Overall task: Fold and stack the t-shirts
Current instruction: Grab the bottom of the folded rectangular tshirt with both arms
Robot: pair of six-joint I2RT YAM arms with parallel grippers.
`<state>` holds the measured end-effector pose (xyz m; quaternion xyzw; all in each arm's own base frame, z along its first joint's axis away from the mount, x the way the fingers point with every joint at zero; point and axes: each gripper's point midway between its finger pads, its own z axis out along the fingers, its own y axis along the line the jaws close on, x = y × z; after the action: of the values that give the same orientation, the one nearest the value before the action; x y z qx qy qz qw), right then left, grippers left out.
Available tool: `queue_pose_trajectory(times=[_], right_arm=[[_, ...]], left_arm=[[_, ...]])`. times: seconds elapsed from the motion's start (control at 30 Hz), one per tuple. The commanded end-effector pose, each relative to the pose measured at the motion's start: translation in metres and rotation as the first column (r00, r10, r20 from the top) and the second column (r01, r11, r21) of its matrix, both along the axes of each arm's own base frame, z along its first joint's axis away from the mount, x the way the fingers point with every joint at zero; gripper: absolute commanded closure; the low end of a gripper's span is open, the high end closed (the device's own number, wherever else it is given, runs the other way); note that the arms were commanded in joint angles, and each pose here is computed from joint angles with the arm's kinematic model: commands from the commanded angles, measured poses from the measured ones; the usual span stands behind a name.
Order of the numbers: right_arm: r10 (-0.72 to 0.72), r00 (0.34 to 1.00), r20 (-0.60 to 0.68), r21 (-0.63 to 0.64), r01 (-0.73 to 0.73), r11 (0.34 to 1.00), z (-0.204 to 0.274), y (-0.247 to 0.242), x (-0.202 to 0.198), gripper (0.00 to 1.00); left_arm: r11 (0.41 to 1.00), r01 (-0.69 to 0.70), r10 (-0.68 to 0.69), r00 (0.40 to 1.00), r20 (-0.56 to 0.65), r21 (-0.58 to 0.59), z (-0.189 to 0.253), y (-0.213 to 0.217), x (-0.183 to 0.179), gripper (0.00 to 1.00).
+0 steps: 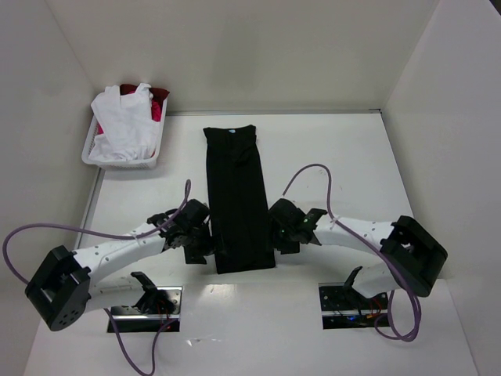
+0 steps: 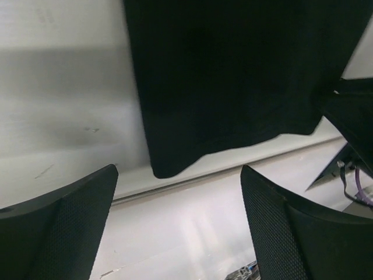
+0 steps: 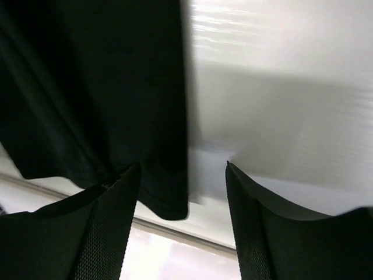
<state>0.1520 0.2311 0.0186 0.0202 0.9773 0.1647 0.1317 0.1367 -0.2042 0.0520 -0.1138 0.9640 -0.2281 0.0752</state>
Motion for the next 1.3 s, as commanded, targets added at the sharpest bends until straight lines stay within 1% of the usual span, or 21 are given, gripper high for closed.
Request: queue_pose_trajectory(times=[0.0, 0.03, 0.07, 0.1, 0.13, 0.27, 0.37, 0.4, 0.47, 0.5, 0.53, 0.6, 0.63, 0.67, 0.77, 0.83, 0.87, 0.93, 1.0, 1.17, 1.27], right_arm=[[0.020, 1.000, -0.001, 0.044, -0.019, 0.999, -0.004, 0.011, 0.002, 0.36], [0.025, 1.000, -0.004, 0.058, -0.025, 0.998, -0.003, 0.014, 0.002, 0.36], [0.025, 1.000, -0.012, 0.049, -0.024, 0.998, -0.006, 0.013, 0.001, 0.38], [0.031, 0.999, -0.033, 0.044, -0.029, 0.999, -0.010, 0.011, -0.004, 0.39], [0.036, 0.999, -0.041, 0.050, -0.033, 0.998, -0.010, 0.012, -0.005, 0.40], [0.039, 0.998, -0.053, 0.049, -0.037, 0.998, -0.012, 0.010, -0.009, 0.41], [0.031, 0.998, -0.059, 0.048, -0.028, 0.998, -0.014, 0.006, -0.013, 0.42], [0.030, 0.997, -0.066, 0.041, -0.028, 0.999, -0.017, 0.003, -0.015, 0.43], [0.022, 0.997, -0.069, 0.043, -0.019, 0.999, -0.017, 0.003, -0.015, 0.44], [0.022, 0.997, -0.075, 0.036, -0.019, 0.999, -0.017, 0.002, -0.017, 0.44], [0.022, 0.997, -0.075, 0.036, -0.019, 0.999, -0.017, 0.002, -0.017, 0.44], [0.016, 0.995, -0.098, 0.028, -0.013, 1.000, -0.021, -0.002, -0.022, 0.44], [0.008, 0.995, -0.098, 0.033, -0.005, 0.999, -0.020, -0.003, -0.023, 0.44], [0.008, 0.995, -0.098, 0.033, -0.005, 0.999, -0.018, -0.004, -0.024, 0.44], [0.000, 0.996, -0.091, 0.048, 0.005, 0.999, -0.014, -0.008, -0.028, 0.45], [-0.019, 0.995, -0.095, 0.057, 0.024, 0.998, -0.012, -0.010, -0.030, 0.45], [-0.019, 0.995, -0.095, 0.057, 0.024, 0.998, -0.011, -0.013, -0.033, 0.45], [-0.026, 0.995, -0.091, 0.066, 0.033, 0.997, -0.009, -0.014, -0.034, 0.45], [-0.025, 0.996, -0.080, 0.081, 0.032, 0.996, -0.007, -0.014, -0.034, 0.45], [-0.029, 0.996, -0.086, 0.092, 0.037, 0.995, -0.008, -0.011, -0.034, 0.46], [-0.030, 0.994, -0.102, 0.072, 0.038, 0.997, -0.014, -0.013, -0.035, 0.48]], left_arm=[[0.998, -0.067, 0.067, 0.998, 0.008, -0.016, -0.005, -0.001, 0.003, 0.08], [0.998, -0.067, 0.067, 0.998, 0.009, -0.017, -0.007, 0.000, 0.003, 0.10], [0.997, -0.075, 0.075, 0.997, -0.002, -0.012, -0.010, 0.001, 0.001, 0.11], [0.997, -0.080, 0.081, 0.997, 0.013, -0.012, -0.009, 0.001, 0.004, 0.13], [0.997, -0.080, 0.081, 0.997, 0.007, -0.006, -0.012, 0.003, 0.002, 0.13], [0.997, -0.080, 0.080, 0.997, -0.007, -0.004, -0.019, 0.001, -0.003, 0.15], [0.997, -0.072, 0.072, 0.997, -0.020, 0.001, -0.022, 0.000, -0.009, 0.21], [0.997, -0.080, 0.080, 0.996, -0.024, 0.000, -0.022, 0.000, -0.009, 0.21], [0.997, -0.071, 0.072, 0.997, -0.039, 0.023, -0.027, -0.001, -0.014, 0.24], [0.996, -0.088, 0.090, 0.994, -0.055, 0.028, -0.029, -0.001, -0.015, 0.24], [0.996, -0.070, 0.074, 0.994, -0.076, 0.046, -0.035, -0.003, -0.022, 0.24], [0.995, -0.078, 0.082, 0.993, -0.089, 0.055, -0.035, -0.010, -0.024, 0.25], [0.993, -0.076, 0.084, 0.991, -0.103, 0.085, -0.042, -0.009, -0.028, 0.27], [0.994, -0.058, 0.067, 0.993, -0.097, 0.094, -0.042, -0.015, -0.032, 0.27], [0.991, -0.042, 0.057, 0.992, -0.113, 0.127, -0.047, -0.024, -0.034, 0.33], [0.986, -0.034, 0.055, 0.991, -0.123, 0.162, -0.053, -0.023, -0.032, 0.34], [0.988, -0.035, 0.053, 0.992, -0.117, 0.153, -0.050, -0.026, -0.030, 0.34], [0.983, -0.037, 0.060, 0.991, -0.123, 0.180, -0.052, -0.023, -0.031, 0.34], [0.982, -0.043, 0.063, 0.992, -0.109, 0.183, -0.049, -0.020, -0.029, 0.34], [0.973, -0.107, 0.126, 0.988, -0.084, 0.204, -0.042, -0.005, -0.031, 0.34], [0.969, -0.122, 0.141, 0.987, -0.073, 0.217, -0.041, 0.002, -0.032, 0.34]])
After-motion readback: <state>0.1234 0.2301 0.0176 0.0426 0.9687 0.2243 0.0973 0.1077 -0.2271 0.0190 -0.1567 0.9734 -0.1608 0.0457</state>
